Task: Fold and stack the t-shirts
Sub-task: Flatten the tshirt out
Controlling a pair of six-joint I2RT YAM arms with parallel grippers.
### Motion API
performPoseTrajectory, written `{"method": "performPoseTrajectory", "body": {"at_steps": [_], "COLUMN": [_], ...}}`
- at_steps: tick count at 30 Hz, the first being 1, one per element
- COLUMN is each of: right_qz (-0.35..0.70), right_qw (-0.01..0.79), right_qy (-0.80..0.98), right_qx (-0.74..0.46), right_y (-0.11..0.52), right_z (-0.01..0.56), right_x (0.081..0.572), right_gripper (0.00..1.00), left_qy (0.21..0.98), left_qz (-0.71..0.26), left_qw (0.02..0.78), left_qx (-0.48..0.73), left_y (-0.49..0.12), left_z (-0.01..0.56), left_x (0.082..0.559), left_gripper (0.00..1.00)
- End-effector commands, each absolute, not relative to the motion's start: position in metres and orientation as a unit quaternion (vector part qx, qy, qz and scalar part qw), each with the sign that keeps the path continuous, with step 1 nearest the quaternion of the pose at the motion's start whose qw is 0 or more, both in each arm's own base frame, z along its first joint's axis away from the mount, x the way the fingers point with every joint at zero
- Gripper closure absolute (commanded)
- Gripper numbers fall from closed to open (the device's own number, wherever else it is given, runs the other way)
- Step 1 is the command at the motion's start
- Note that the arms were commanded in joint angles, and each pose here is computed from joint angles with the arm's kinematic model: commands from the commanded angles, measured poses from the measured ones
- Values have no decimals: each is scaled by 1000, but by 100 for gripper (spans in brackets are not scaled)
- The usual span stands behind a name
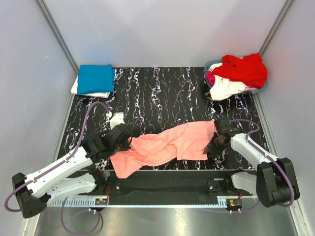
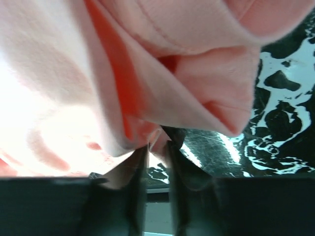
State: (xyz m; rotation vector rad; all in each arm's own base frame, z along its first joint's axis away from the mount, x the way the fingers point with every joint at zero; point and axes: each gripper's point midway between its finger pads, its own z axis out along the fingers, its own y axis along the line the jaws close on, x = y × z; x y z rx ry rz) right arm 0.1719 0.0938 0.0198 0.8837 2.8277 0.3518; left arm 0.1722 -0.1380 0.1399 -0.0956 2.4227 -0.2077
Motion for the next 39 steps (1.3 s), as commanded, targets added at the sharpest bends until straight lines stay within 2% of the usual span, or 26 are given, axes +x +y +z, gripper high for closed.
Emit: {"method": "performPoseTrajectory", "body": {"at_steps": [1, 3, 4, 5, 10, 13, 16, 19, 20, 21, 24, 27, 32, 39], "right_qz": [125, 131, 137, 145, 176, 190, 203, 219, 224, 227, 239, 250, 266, 267], "right_qw": [111, 112, 111, 117, 148, 204, 271, 351, 370, 388, 471, 566, 686, 771], "right_qy": [945, 946, 945, 944, 936, 924, 908, 882, 873, 865, 819, 754, 655, 560], "right_qx": [279, 276, 275, 271, 267, 262, 246, 228, 226, 223, 224, 220, 173, 142], "right_y": [99, 101, 103, 104, 106, 103, 100, 95, 93, 91, 78, 59, 38, 15], "right_z": [29, 30, 31, 33, 59, 106, 173, 267, 287, 305, 378, 440, 519, 583], "right_x": [189, 186, 185, 182, 178, 189, 205, 218, 220, 220, 214, 198, 150, 90], "right_gripper": [76, 85, 95, 100, 100, 100, 100, 100, 100, 100, 100, 100, 100, 100], "left_qy": [928, 929, 930, 930, 927, 919, 894, 853, 855, 836, 803, 768, 679, 576], "left_qz": [-94, -91, -88, -91, -101, -109, -130, -155, -147, -166, -158, -144, -222, -288], "left_qw": [358, 356, 354, 355, 359, 378, 425, 497, 496, 523, 575, 624, 699, 762], "left_qx": [-41, -42, -42, -42, -40, -39, -47, -43, -32, -35, -1, 9, 38, 60], "left_y": [-140, -138, -136, -137, -138, -135, -126, -108, -105, -100, -78, -52, -28, 0], "left_z": [142, 139, 136, 137, 146, 175, 230, 310, 308, 342, 393, 426, 492, 548], "left_x": [175, 174, 173, 173, 173, 175, 178, 179, 178, 176, 170, 162, 126, 82], "left_gripper": [100, 100, 100, 100, 100, 100, 100, 100, 100, 100, 100, 100, 100, 100]}}
